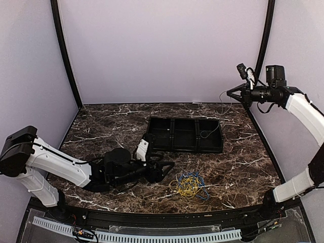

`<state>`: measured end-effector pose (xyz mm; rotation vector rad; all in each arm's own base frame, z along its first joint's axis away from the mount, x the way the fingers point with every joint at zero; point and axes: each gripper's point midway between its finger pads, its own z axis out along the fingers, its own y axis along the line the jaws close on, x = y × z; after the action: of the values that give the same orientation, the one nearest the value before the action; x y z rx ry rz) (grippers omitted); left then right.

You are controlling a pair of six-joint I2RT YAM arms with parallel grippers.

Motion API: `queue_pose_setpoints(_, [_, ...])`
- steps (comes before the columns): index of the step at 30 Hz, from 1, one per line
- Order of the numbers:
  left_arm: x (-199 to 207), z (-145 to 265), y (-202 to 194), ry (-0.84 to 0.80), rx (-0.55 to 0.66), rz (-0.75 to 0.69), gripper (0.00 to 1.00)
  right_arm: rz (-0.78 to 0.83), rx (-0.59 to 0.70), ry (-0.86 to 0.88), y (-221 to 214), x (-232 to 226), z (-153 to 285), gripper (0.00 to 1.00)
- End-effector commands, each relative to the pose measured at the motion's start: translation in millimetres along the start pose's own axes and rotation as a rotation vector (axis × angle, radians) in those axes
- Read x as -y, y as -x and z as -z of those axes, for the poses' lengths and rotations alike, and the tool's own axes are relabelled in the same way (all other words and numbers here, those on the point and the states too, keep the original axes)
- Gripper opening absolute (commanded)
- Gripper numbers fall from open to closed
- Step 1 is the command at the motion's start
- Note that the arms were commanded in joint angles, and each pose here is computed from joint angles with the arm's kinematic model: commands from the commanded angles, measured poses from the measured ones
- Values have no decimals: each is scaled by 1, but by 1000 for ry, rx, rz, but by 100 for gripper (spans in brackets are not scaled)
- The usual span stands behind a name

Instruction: Untangle the cables

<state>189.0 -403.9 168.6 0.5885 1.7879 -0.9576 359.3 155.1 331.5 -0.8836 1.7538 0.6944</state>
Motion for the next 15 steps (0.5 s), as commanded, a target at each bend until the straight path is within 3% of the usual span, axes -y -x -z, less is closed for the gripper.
queue_pose_setpoints(1, [-1,3,-5,7,-13,0,68,-20,-34,-25,-24,19,-16,0])
queue_pose_setpoints(15, [-4,-4,-15,15,-34,-2,68,-55,-150,-50,-88,41,-66,0])
